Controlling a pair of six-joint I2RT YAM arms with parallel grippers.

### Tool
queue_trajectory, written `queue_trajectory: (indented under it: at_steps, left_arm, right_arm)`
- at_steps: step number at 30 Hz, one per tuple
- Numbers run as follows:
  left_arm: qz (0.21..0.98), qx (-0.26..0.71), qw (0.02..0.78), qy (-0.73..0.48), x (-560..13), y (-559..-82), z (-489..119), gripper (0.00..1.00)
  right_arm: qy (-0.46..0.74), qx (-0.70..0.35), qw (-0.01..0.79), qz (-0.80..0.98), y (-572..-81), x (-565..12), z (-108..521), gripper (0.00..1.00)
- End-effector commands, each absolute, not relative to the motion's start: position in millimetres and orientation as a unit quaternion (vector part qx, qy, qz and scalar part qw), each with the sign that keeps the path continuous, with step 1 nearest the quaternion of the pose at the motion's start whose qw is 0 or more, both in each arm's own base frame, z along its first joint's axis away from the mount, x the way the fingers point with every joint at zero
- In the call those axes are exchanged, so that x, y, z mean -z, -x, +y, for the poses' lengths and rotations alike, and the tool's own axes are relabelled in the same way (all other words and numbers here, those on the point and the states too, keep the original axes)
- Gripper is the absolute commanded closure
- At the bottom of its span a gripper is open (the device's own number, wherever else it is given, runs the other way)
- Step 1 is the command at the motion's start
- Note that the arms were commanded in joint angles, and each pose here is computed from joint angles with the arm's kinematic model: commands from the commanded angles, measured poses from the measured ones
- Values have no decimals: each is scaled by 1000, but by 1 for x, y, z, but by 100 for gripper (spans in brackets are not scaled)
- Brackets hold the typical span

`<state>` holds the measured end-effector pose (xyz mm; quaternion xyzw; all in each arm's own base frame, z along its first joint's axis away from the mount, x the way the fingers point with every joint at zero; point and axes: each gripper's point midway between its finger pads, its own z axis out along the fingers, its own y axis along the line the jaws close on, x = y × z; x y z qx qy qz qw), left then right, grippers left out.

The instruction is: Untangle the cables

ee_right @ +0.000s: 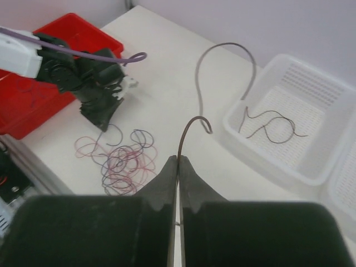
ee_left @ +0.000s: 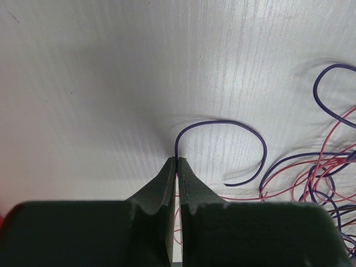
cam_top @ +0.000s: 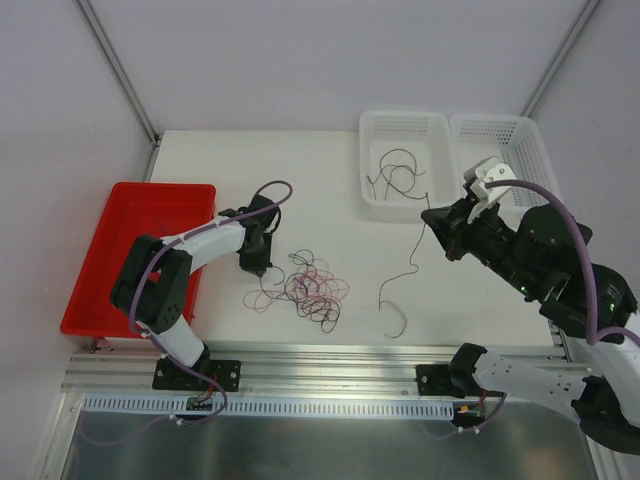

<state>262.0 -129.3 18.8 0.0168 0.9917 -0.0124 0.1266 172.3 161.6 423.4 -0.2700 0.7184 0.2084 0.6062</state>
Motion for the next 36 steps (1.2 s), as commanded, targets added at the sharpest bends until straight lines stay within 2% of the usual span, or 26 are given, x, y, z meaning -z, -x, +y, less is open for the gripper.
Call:
queue_trajectory:
  at_steps: [1,8,16,20,24,25,27,28,30,31,33,36]
  left_arm:
    - [991,7,133,-24,-27,-267,-130,100]
    - [988,15,150,-21,-38,-270,-132,100]
    - [980,37,194,-17,-63,-276,-136,100]
    - [973,54,225,-21,-79,-280,-139,95]
    - [962,65,264,-24,-99,-282,-137,85]
    - [961,65,269,-25,-102,-281,-136,82]
    - [955,68,289,-24,-111,-283,-134,78]
    - [954,68,292,-26,-112,-281,-133,75]
    - [950,68,303,-27,-116,-280,-131,72]
    - [949,69,306,-26,-118,-280,-131,70]
    - [946,72,314,-26,-122,-279,-130,66]
    - [944,75,321,-27,-125,-280,-130,63]
  right_arm:
    - [219,-137,640,724,-198,-434,141,99]
    - [181,-90,569,797,-228,-345,139,99]
    - [44,-60,395,915,-226,-169,118,99]
    - [-18,-9,322,946,-217,-110,96,96]
    - [-50,45,274,959,-217,-84,73,76]
    - [-52,53,272,960,-219,-81,70,61]
    - [-54,60,265,961,-225,-77,69,45]
    - [-49,57,265,961,-228,-77,70,28]
    - [-52,65,265,961,-233,-76,68,16]
    - [-55,68,264,960,-236,-76,66,6]
    - [-71,74,259,960,-240,-72,61,1]
    - [-103,80,247,960,-245,-65,49,3]
